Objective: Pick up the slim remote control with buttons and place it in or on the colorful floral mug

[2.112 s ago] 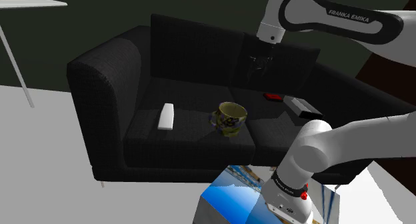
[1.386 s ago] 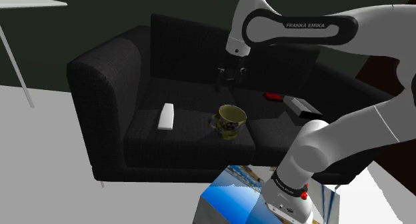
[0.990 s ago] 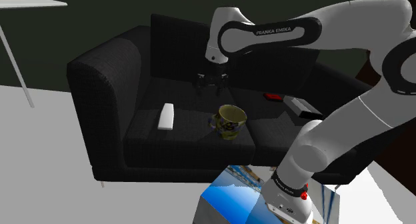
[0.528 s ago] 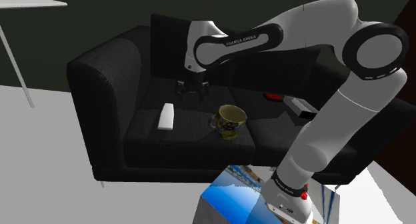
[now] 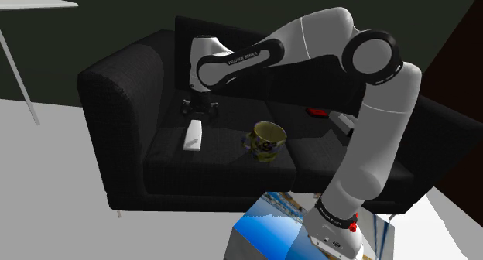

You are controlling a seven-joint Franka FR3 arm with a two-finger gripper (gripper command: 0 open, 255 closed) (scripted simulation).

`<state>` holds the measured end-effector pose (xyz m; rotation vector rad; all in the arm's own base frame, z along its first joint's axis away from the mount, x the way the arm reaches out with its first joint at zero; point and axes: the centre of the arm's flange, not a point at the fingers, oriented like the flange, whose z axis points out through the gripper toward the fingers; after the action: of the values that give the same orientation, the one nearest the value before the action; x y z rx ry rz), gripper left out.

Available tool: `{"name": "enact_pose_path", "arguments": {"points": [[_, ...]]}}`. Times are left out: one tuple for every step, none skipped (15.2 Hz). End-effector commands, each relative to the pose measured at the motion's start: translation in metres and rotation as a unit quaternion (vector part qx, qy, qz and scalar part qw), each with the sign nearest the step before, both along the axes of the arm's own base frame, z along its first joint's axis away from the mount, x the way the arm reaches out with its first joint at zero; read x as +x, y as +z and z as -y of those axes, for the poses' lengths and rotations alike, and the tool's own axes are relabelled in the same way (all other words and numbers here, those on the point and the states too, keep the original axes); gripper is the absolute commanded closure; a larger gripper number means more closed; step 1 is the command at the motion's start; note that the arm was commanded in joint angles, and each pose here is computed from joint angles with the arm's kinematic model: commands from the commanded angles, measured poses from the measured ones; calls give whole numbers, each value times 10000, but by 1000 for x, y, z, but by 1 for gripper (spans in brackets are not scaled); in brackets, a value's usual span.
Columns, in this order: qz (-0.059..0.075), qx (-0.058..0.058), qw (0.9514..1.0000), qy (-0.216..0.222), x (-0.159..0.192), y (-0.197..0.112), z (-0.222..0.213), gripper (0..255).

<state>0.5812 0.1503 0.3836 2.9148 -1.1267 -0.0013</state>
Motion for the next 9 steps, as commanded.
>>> {"name": "enact_pose_path", "arguments": {"points": [[-10, -2, 9998, -198, 21, -16, -5, 0], [-10, -2, 9998, -198, 20, -21, -5, 0], [-10, -2, 9998, -198, 20, -27, -5, 0], [-10, -2, 9998, -198, 20, -32, -5, 0], [-10, -2, 9998, -198, 20, -37, -5, 0], [-10, -2, 9998, -198, 20, -42, -5, 0], [-10, -2, 9998, -198, 20, -48, -5, 0], [-10, -2, 9998, -198, 20, -53, -5, 0], [-10, -2, 9998, -198, 20, -56, -5, 0]]}}
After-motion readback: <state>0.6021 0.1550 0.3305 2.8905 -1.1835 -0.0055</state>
